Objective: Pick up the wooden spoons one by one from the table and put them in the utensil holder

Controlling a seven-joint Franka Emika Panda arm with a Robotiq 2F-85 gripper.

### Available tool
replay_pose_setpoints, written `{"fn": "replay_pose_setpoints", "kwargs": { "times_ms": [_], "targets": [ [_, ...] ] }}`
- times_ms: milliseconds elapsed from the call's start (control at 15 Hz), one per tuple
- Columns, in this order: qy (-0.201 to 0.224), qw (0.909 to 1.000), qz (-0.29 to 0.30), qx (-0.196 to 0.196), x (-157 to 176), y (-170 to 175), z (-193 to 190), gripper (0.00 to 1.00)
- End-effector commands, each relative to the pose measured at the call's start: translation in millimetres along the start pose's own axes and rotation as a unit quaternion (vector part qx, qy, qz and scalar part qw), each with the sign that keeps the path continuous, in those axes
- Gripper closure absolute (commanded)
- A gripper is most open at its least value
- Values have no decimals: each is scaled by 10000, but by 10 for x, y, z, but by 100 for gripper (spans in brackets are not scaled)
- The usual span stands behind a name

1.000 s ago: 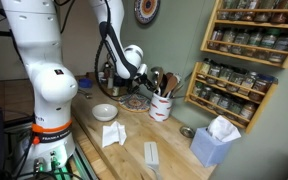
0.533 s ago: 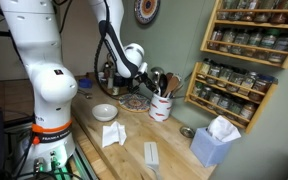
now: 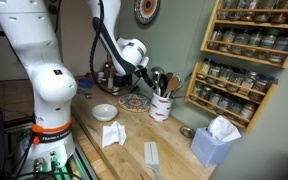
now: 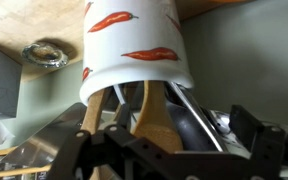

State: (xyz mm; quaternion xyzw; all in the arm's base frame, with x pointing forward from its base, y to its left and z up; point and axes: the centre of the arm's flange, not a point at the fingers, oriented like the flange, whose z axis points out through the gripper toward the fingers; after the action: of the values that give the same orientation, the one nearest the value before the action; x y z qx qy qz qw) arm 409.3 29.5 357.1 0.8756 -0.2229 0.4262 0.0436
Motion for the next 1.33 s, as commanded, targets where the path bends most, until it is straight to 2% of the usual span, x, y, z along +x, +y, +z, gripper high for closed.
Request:
{"fn": "replay_pose_setpoints", "kwargs": {
  "times_ms": [0, 400, 867, 1067, 1267],
  "targets": [
    [-582, 9982, -37, 102, 148, 119, -405, 0],
    [-1577, 9864, -405, 211, 8, 231, -521, 0],
    [-2095, 9756, -545, 352, 87, 50, -497, 0],
    [-2381, 9689, -641, 185, 163, -26, -611, 0],
    [-2537, 9639, -796, -104, 321, 85, -864, 0]
  ]
}}
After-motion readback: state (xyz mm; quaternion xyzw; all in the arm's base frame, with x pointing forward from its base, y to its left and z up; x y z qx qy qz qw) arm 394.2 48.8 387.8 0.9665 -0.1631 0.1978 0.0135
